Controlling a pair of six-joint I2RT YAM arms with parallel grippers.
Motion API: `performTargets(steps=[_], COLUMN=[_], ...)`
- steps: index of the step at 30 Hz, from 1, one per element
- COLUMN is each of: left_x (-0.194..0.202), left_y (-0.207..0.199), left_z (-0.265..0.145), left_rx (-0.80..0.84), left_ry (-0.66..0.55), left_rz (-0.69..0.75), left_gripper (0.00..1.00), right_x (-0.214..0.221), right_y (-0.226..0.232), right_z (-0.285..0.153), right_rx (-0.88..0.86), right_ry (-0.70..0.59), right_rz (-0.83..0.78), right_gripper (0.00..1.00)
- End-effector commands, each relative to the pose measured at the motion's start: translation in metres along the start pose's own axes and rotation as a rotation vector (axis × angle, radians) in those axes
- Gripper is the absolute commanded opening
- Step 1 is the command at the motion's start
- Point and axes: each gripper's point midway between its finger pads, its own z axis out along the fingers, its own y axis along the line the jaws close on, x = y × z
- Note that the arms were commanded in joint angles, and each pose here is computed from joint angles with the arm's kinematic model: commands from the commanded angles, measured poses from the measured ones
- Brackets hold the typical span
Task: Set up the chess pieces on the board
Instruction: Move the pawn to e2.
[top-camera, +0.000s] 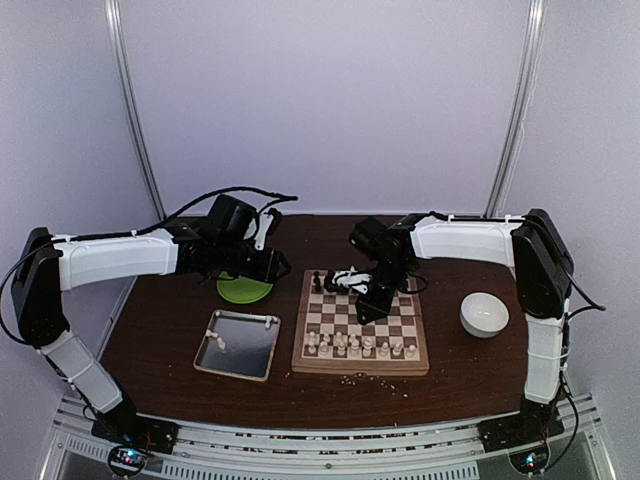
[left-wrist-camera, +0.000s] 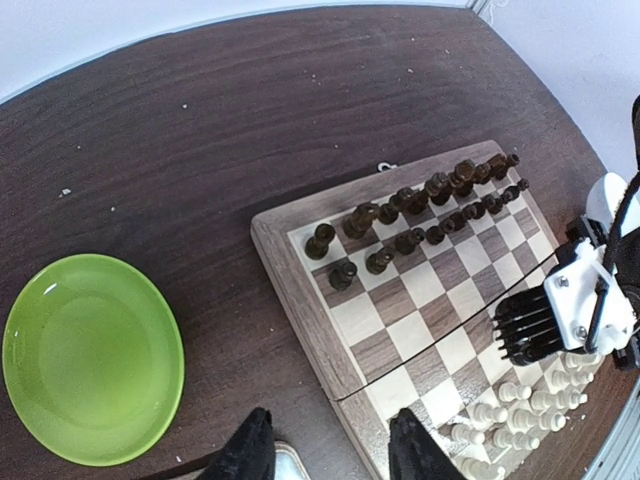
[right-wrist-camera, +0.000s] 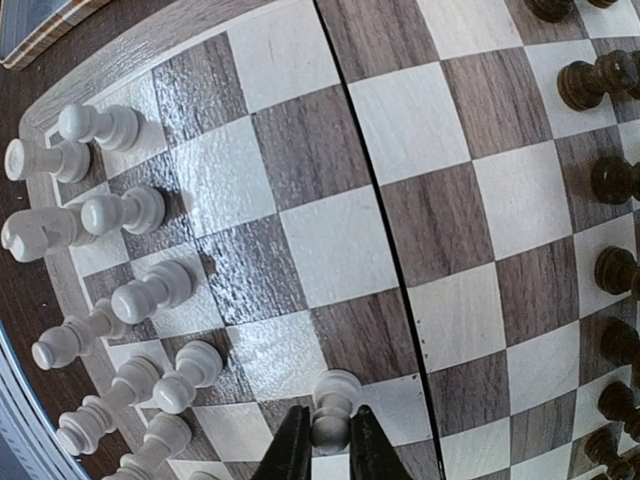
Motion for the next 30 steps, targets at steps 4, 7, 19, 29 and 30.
performTargets(steps=[4,7,19,29,30], left_x=[-0.009,-0.008,-0.004,0.002,0.002], left_y=[-0.007,-0.006,-0.004,-0.001,-0.002], left_z=[0.003,0.002,0.003,0.002,0.002], left_rx=[0.039,0.036,0.021,0.016,0.016], left_ry=[-0.032,-0.028,-0.001,0.006,0.006], left_rz=[-0.012,-0.011,0.009,0.003,0.004], left_gripper=[0.40,0.40,0.40,0.40,0.40], right_x=[0.000,0.005,0.026,0.024,0.025], right_y=[0.005,0.010,0.042,0.047,0.047], right_z=[-0.006,-0.015,-0.029,-0.014,-0.012], right_rx=[-0.023,-0.017,-0.110,-0.167,-0.170], right_ry=[-0.005,-0.015,-0.050,-0.014,-0.007], right_rz=[-0.004,-0.016,-0.084,-0.084,-0.082], right_gripper=[0.08,0.07,0.08,0.09,0.09])
